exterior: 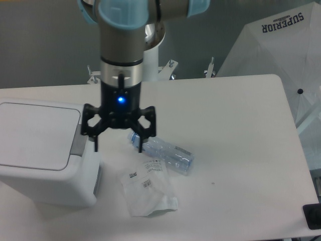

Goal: Open the trash can

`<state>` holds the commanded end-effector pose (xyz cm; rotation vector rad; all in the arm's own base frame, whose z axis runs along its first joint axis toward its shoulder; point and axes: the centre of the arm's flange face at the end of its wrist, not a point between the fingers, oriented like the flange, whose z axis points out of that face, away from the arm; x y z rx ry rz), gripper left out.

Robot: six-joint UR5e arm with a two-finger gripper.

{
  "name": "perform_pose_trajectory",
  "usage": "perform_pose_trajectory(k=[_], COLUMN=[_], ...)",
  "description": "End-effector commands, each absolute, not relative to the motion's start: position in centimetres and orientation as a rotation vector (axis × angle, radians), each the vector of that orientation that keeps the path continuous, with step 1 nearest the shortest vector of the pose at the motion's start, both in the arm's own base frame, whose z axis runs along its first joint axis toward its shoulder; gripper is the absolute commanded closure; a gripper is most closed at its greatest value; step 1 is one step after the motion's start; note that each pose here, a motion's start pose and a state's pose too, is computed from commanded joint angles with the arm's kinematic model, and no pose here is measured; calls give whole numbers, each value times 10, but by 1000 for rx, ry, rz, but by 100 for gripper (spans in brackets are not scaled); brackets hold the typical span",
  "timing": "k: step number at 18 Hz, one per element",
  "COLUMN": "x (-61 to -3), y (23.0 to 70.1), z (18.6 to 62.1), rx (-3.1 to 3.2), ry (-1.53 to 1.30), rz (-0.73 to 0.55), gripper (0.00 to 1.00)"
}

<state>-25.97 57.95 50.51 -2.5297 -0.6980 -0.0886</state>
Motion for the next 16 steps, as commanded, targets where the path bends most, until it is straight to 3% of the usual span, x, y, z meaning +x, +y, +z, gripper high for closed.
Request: perform_pose_trajectory(k=[16], x=[-252], y=[573], z=[485], rx=[-2559], ry=[-708], rz=[-108], gripper=[0])
